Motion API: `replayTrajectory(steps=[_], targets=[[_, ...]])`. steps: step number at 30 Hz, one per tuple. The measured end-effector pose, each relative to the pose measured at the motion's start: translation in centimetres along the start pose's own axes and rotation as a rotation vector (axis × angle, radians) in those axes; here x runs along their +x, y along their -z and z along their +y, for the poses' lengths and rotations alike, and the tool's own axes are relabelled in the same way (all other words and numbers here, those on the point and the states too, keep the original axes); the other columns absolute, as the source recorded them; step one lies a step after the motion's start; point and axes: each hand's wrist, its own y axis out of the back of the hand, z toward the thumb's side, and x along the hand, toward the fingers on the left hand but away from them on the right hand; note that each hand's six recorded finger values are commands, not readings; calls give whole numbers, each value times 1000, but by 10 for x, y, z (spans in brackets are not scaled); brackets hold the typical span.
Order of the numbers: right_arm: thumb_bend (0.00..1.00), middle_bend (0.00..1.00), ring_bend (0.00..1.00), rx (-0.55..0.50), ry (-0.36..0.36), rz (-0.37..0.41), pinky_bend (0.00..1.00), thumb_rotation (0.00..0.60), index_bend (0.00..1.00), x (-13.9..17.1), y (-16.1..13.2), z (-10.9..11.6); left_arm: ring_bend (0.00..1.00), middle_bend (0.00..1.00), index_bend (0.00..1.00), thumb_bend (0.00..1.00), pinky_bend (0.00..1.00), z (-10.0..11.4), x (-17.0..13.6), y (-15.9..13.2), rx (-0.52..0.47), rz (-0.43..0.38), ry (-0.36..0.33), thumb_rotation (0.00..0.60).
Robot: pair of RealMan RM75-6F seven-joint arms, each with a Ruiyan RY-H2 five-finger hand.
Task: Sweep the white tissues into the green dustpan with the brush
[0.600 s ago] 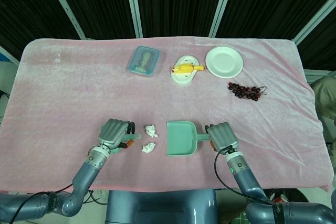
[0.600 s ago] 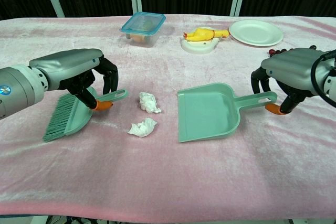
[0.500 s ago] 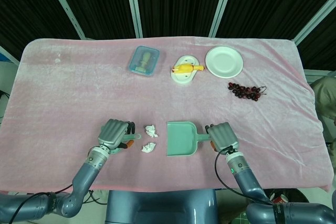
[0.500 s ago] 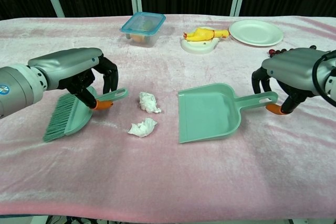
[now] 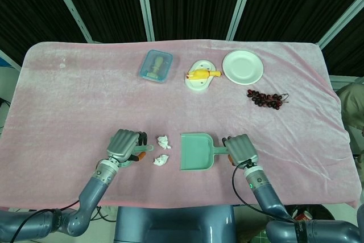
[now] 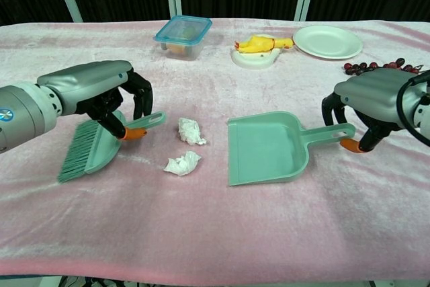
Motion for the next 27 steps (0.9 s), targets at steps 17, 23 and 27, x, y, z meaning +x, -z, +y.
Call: replayTrajectory(steps=[17,23,27], targets=[[463,536,658,6,-1,-15,766,600,612,-5,4,2,858,691,659,422,999,-10,11,-21,-99,-67,30,600],[464,536,659,6,-1,-9,766,600,616,-6,2,3,858,691,659,422,999,-11,17,-34,-138,-94,28,600],[463,536,658,12,-7,-4,766,600,616,-6,2,2,858,691,659,422,999,-11,22,-41,-137,-110,27,600]])
